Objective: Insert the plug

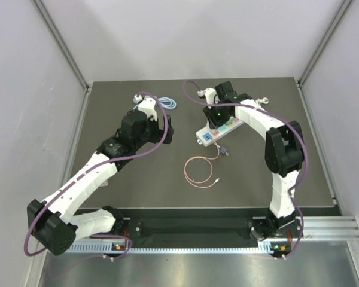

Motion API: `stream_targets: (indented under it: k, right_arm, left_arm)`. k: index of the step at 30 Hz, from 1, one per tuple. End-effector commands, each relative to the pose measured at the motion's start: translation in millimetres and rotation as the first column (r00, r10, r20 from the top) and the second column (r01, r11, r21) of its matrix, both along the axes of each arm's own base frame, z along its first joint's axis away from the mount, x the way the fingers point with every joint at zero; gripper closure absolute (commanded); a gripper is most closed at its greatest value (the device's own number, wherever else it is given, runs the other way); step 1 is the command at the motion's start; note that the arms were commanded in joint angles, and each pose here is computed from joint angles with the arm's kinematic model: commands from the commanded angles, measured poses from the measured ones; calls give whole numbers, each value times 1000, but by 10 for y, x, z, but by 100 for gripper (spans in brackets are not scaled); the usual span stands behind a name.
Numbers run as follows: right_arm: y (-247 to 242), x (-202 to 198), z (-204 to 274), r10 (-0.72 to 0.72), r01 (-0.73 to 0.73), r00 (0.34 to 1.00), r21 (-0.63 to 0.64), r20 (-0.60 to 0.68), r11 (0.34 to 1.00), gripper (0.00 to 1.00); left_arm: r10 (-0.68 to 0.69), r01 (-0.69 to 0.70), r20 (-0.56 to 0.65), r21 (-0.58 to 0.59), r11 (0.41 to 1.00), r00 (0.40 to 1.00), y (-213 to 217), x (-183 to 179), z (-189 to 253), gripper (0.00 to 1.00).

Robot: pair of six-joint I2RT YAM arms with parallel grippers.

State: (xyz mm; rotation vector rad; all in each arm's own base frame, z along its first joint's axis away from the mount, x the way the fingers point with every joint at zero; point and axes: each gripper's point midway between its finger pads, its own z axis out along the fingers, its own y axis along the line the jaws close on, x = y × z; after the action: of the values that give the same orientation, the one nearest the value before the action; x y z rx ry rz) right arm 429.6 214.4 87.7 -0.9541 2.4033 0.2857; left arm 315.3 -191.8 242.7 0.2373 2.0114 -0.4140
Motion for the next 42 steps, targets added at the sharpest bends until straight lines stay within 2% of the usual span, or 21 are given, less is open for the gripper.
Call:
stream_targets:
  k: [1,8,13,21,27,30,33,35,39,40,42]
  right_arm:
    - [-96,-163,-313,-20,16,997,-49,-73,999,100]
    - [-155,-360,-496,-38,34,996,-49,-81,998,100]
    - [-214,-502,-774,-47,31,989,-116,-137,993,100]
    - [-208,-614,-979,-42,17,981,-133,-188,991,100]
    - [-232,-743,-1028,-54,32,979,-113,-198,993,100]
    - [-210,-647,-876,-66,52,987,-98,-147,994,99]
    - [-195,-426,-522,-83,75,994,-100,-76,992,71]
    - [-156,-286,-261,-85,82,996,-90,-30,993,59]
    - [60,30,623,-77,73,988,38,132,997,47]
    - [77,49,736,-84,76,986,59,146,995,47]
    - [111,68,1005,-81,63,979,98,189,993,39]
  left_arm:
    - [2,0,57,-32,999,998,-1,29,164,1]
    - [8,-6,62,-32,999,998,12,29,173,1]
    - [8,-6,61,-37,999,998,6,24,179,1]
    - [24,-21,66,-39,999,998,37,35,188,1]
    - [45,-42,67,-38,998,997,67,54,178,1]
    - [83,-80,63,-53,995,995,89,92,186,1]
    - [114,-111,39,-73,991,993,96,113,220,1]
    - [122,-119,30,-94,989,992,84,112,291,1]
    - [107,-106,-2,-103,989,994,78,28,363,3]
    - [105,-106,-9,-125,987,994,64,5,393,4]
    - [97,-97,-11,-154,983,995,58,-55,458,4]
